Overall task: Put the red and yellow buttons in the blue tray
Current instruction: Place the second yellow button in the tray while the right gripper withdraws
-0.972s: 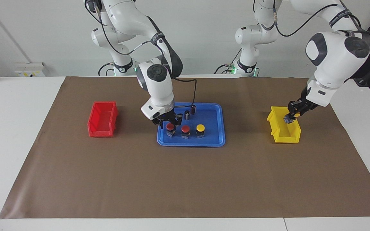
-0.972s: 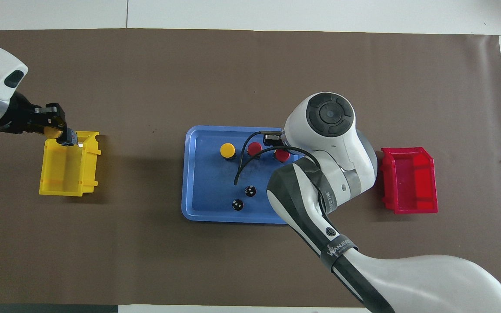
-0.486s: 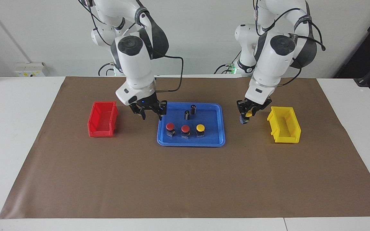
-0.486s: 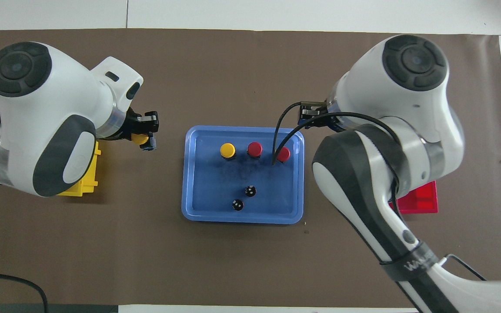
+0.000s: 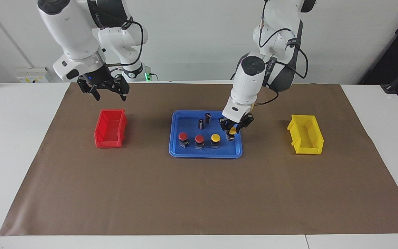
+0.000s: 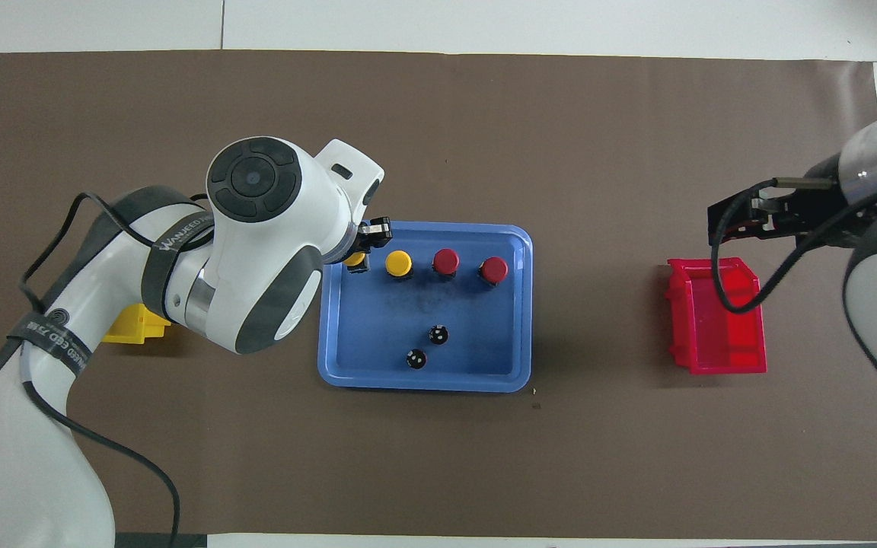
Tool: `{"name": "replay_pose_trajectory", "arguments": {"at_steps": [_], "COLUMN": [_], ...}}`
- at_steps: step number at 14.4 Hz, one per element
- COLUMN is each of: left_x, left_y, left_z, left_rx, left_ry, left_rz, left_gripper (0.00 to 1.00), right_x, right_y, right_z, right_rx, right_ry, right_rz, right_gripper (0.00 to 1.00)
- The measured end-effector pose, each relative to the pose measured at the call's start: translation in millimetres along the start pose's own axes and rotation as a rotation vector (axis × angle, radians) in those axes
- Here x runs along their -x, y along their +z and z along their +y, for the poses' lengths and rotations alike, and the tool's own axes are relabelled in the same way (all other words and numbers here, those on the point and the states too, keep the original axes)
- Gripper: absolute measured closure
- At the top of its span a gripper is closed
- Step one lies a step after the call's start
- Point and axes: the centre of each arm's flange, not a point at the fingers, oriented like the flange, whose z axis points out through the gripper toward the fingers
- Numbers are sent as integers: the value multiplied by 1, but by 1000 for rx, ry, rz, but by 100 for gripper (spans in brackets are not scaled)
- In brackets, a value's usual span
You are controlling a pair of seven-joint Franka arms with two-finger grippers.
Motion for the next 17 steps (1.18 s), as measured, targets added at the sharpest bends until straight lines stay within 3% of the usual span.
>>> {"name": "replay_pose_trajectory", "arguments": {"at_steps": [2,5,10,17], "left_x": [-4,-6,-2,-3], "left_y": [19,34,54,53], "left_z": [-2,-8,-17,-17], "left_rx": [-10,-19,-21,-17], "left_ry": [-5,-7,-14,-14], "left_rz": [-15,-27,-27,-21], "left_gripper": [58,58,58,58], "right_x": [4,0,-1,7], "right_y": [-30,-36,-17,-3], "right_z": [42,90,96,109], "right_rx": [7,32,47,42], "right_ry": [14,-10,-4,18], "right_rz": [-7,-22,-78,-60], "right_gripper": [0,0,0,0]}}
